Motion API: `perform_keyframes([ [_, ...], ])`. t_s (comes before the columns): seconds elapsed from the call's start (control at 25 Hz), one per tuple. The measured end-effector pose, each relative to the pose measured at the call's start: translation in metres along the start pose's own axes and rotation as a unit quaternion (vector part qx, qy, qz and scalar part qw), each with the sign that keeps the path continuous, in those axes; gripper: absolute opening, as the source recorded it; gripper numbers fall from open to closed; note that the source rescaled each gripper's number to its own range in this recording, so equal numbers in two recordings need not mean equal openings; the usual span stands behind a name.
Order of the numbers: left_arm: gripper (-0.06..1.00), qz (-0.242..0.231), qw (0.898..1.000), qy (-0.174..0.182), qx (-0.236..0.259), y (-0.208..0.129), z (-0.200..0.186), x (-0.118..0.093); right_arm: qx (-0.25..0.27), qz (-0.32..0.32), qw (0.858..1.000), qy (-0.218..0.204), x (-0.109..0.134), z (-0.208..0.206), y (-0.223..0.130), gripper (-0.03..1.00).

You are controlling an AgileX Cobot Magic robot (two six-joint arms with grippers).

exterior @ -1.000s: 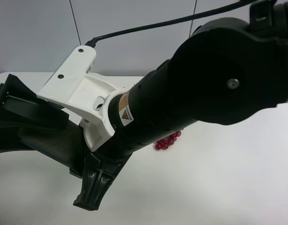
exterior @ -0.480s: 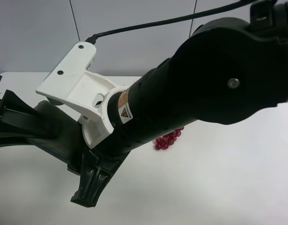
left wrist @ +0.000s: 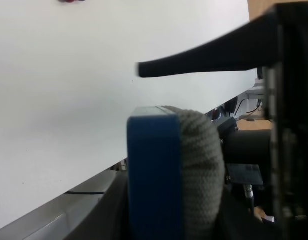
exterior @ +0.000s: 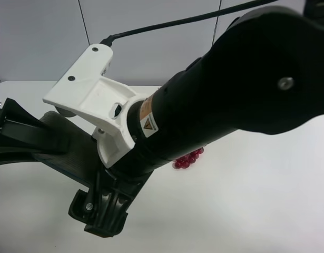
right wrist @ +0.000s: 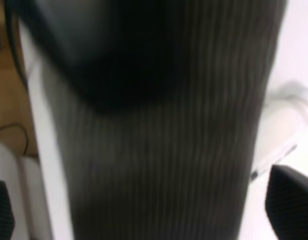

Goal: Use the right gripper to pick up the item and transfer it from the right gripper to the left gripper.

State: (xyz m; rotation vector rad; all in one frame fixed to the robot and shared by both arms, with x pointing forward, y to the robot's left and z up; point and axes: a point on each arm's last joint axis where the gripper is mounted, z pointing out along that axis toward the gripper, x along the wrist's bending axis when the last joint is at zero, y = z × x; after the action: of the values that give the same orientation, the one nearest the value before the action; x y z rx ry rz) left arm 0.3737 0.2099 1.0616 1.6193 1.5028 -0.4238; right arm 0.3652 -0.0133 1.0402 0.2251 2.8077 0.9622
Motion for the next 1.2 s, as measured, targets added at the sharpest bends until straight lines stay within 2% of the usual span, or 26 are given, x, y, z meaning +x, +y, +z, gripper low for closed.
perform_keyframes([
  [0.28,0.0,-0.002,1.0,-0.003,0.0,0.0,0.0,0.0,0.036,-0.006,0.999,0.019,0.009,-0.058,-0.011,0.99],
  [0.68,0.0,-0.002,1.0,-0.004,0.002,0.0,0.0,-0.001,0.091,0.042,0.994,0.041,0.025,-0.138,-0.045,0.99],
  [0.84,0.0,-0.002,1.0,-0.004,0.002,0.0,0.0,-0.001,0.085,0.07,0.993,0.037,0.031,-0.162,-0.059,0.99],
  [0.96,0.0,-0.002,1.0,-0.004,0.002,0.0,0.0,-0.001,0.083,0.094,0.992,0.024,0.035,-0.169,-0.08,0.99],
  [1.2,0.0,-0.003,1.0,-0.005,0.002,0.0,0.0,-0.001,0.091,0.134,0.987,0.005,0.048,-0.17,-0.144,0.99],
])
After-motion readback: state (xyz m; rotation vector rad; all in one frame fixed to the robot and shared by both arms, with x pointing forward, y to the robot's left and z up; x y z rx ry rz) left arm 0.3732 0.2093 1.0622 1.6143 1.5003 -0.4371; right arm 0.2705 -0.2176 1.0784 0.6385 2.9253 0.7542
